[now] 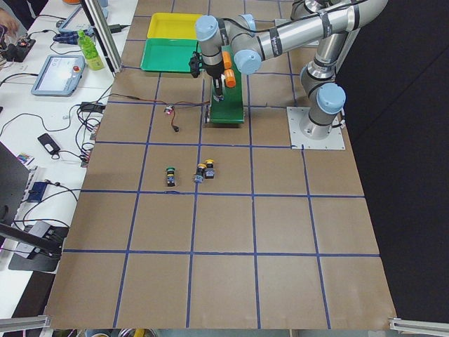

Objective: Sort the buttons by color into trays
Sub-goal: 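Carry the green button over the belt and release it with left gripper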

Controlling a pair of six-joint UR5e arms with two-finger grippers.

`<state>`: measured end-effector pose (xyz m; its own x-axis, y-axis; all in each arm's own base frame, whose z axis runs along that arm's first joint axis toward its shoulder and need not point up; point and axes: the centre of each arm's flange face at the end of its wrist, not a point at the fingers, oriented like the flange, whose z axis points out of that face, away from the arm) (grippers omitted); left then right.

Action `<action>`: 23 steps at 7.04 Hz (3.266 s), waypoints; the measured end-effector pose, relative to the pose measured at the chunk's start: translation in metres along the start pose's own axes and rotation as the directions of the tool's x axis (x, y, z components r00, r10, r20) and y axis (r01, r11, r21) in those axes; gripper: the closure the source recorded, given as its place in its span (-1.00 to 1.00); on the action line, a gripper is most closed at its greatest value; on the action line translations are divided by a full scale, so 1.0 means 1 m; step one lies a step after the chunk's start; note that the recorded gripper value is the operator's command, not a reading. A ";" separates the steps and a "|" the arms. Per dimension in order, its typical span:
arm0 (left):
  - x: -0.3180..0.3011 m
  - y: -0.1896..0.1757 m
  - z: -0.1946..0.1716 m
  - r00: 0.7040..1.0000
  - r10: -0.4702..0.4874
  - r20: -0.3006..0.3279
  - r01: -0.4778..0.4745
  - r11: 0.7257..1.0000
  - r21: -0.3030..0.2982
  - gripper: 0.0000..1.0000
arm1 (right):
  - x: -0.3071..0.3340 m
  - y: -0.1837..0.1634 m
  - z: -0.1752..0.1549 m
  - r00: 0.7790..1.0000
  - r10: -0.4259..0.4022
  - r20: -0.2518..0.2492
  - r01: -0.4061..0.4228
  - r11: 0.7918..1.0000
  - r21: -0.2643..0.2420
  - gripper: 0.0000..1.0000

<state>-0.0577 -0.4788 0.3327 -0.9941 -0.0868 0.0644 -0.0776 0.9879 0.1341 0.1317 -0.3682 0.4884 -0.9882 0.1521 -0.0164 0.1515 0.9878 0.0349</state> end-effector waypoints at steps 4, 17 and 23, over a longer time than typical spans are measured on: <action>0.032 0.014 0.035 0.995 0.101 0.012 -0.101 0.995 -0.003 0.77 | 0.001 -0.002 -0.001 1.000 -0.002 0.000 0.002 1.000 0.007 -1.00; 0.109 0.043 0.061 0.941 0.338 -0.037 -0.337 0.941 0.027 -1.00 | 0.000 -0.002 -0.001 1.000 0.003 0.006 -0.003 1.000 0.012 -1.00; 0.075 0.023 0.022 0.986 0.086 -0.145 -0.073 0.993 0.090 -1.00 | -0.001 -0.002 -0.003 1.000 0.006 0.016 -0.007 1.000 0.015 -1.00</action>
<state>-0.1356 -0.4603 0.3190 -0.9758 -0.0196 0.2179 -0.0112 0.9992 0.0395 0.1328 -0.3706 0.4912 -0.9868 0.1588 -0.0322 0.1582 0.9872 0.0201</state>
